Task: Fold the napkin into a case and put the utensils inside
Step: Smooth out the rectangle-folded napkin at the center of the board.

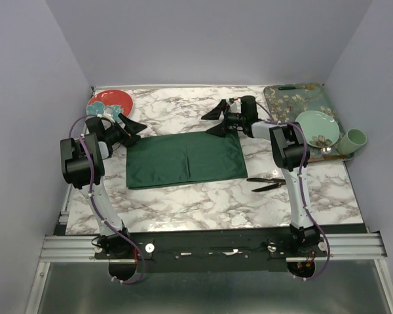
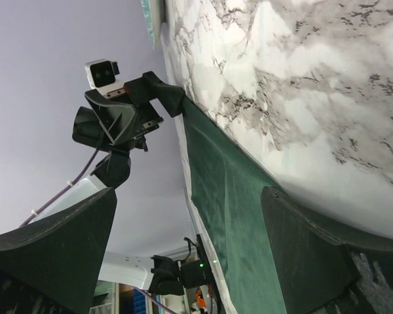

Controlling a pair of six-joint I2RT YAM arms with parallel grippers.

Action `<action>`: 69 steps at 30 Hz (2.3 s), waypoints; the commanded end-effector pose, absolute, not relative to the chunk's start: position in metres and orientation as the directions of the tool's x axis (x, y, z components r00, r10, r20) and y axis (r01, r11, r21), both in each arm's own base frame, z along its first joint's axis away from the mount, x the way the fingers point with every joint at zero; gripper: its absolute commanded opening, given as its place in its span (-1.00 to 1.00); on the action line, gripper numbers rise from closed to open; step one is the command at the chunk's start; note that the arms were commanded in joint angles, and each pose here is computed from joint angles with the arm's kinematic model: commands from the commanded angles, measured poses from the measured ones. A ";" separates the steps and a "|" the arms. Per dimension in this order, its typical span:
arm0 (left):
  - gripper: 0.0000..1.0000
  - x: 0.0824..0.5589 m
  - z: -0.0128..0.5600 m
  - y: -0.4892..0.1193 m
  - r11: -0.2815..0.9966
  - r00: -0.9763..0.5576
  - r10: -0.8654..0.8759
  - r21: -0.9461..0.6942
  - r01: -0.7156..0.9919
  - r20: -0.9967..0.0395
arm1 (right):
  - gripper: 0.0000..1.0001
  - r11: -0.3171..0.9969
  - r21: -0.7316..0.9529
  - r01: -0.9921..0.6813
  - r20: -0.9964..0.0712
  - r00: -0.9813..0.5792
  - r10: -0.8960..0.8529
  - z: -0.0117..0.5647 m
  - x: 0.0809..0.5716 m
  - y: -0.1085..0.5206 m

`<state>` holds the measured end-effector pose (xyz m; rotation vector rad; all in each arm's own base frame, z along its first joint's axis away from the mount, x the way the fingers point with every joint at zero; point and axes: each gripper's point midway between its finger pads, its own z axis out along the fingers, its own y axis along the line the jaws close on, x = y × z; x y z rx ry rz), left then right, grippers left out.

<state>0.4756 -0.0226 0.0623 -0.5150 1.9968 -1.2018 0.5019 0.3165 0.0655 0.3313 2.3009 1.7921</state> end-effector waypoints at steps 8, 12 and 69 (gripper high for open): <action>0.97 0.460 0.025 -0.023 0.481 -0.688 -0.664 -0.872 -0.093 -0.293 | 1.00 0.332 0.936 0.119 0.008 -0.948 0.318 0.023 0.495 0.253; 0.97 0.462 0.026 -0.021 0.483 -0.684 -0.666 -0.871 -0.093 -0.297 | 1.00 0.334 0.938 0.096 -0.010 -0.953 0.303 0.028 0.494 0.252; 0.97 0.431 0.116 -0.044 0.783 -0.718 -0.398 -0.619 0.059 -0.571 | 0.96 0.444 0.868 -0.224 -0.350 -0.909 0.227 0.144 0.489 0.221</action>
